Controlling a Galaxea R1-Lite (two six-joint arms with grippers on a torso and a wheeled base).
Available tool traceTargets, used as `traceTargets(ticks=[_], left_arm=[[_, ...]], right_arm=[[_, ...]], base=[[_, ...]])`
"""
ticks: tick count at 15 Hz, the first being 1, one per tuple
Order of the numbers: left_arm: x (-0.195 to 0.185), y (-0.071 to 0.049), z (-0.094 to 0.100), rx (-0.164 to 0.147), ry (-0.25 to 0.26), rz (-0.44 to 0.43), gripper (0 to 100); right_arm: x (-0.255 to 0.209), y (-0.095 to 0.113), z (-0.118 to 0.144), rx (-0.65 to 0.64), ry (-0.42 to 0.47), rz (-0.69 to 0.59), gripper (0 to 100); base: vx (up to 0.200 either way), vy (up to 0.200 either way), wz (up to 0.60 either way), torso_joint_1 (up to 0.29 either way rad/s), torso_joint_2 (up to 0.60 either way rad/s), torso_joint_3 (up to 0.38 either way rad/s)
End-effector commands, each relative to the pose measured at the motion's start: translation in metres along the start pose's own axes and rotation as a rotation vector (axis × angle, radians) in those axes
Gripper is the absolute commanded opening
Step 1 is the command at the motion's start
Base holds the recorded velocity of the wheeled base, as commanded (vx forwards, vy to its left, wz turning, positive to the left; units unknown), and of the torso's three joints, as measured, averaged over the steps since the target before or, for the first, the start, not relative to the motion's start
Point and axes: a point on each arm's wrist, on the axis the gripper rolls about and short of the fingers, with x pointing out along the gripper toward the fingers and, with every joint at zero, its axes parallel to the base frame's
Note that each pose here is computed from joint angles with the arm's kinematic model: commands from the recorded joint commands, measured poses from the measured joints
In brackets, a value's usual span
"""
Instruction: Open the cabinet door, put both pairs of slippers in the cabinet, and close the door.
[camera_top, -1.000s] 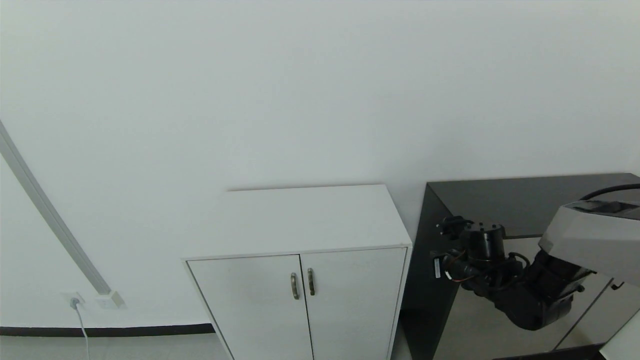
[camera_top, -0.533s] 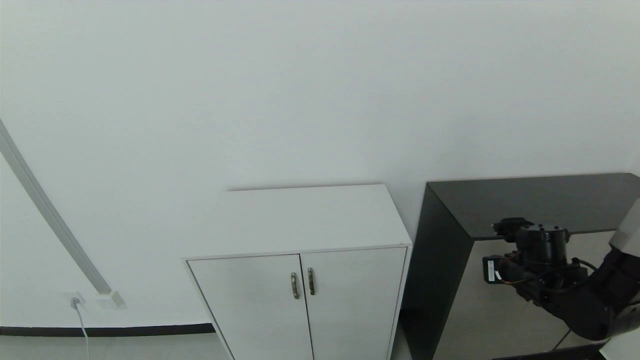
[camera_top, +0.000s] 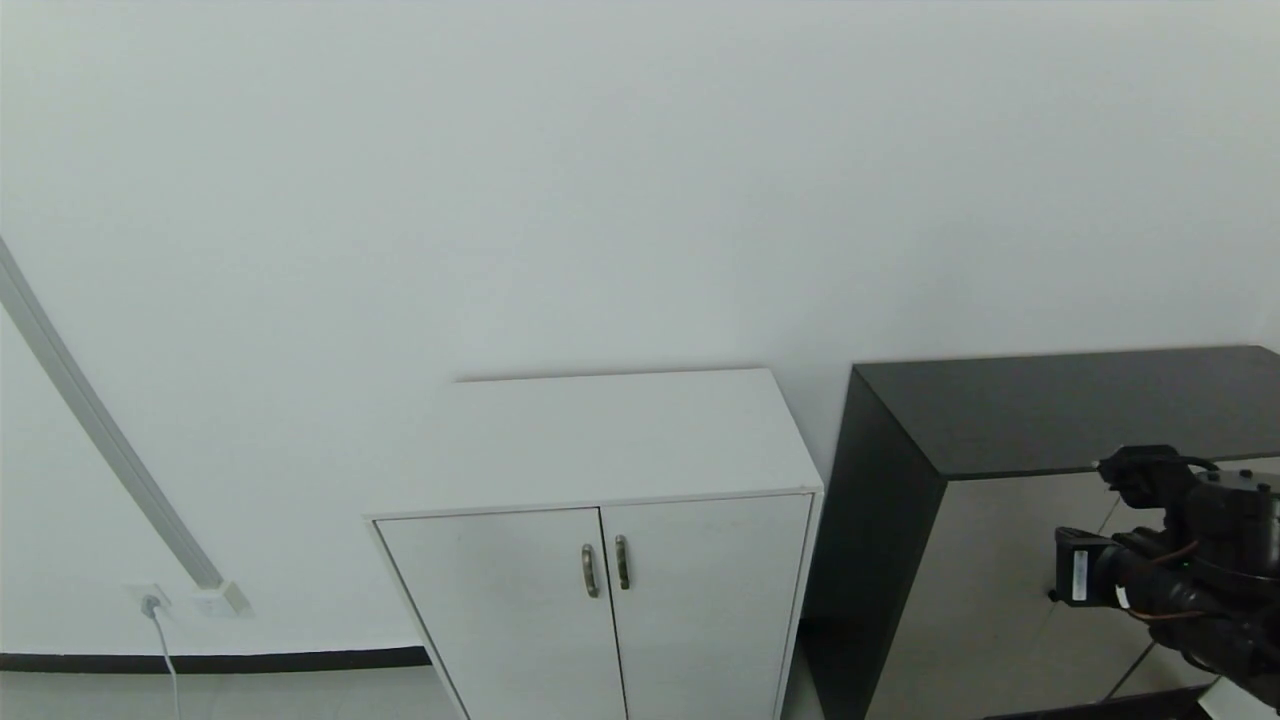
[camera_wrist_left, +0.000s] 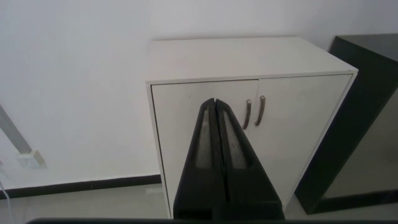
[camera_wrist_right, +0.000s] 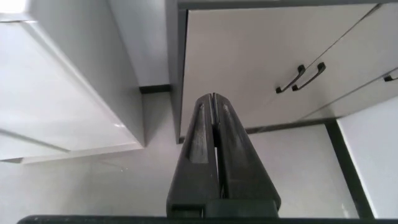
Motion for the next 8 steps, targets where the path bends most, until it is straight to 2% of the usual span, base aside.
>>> traceTargets(ticks=[1, 8], left_arm=[[0.000, 0.000, 0.000, -0.001, 0.001, -0.002, 0], [0.000, 0.000, 0.000, -0.001, 0.001, 0.000, 0]], right_arm=[[-0.037, -0.004, 0.006, 0.006, -0.083, 0.037, 0], [-0.095, -0.015, -0.015, -0.026, -0.157, 0.140, 0]], base=[[0.000, 0.000, 0.00, 0.000, 0.00, 0.000], [0.000, 0.000, 0.00, 0.000, 0.00, 0.000]])
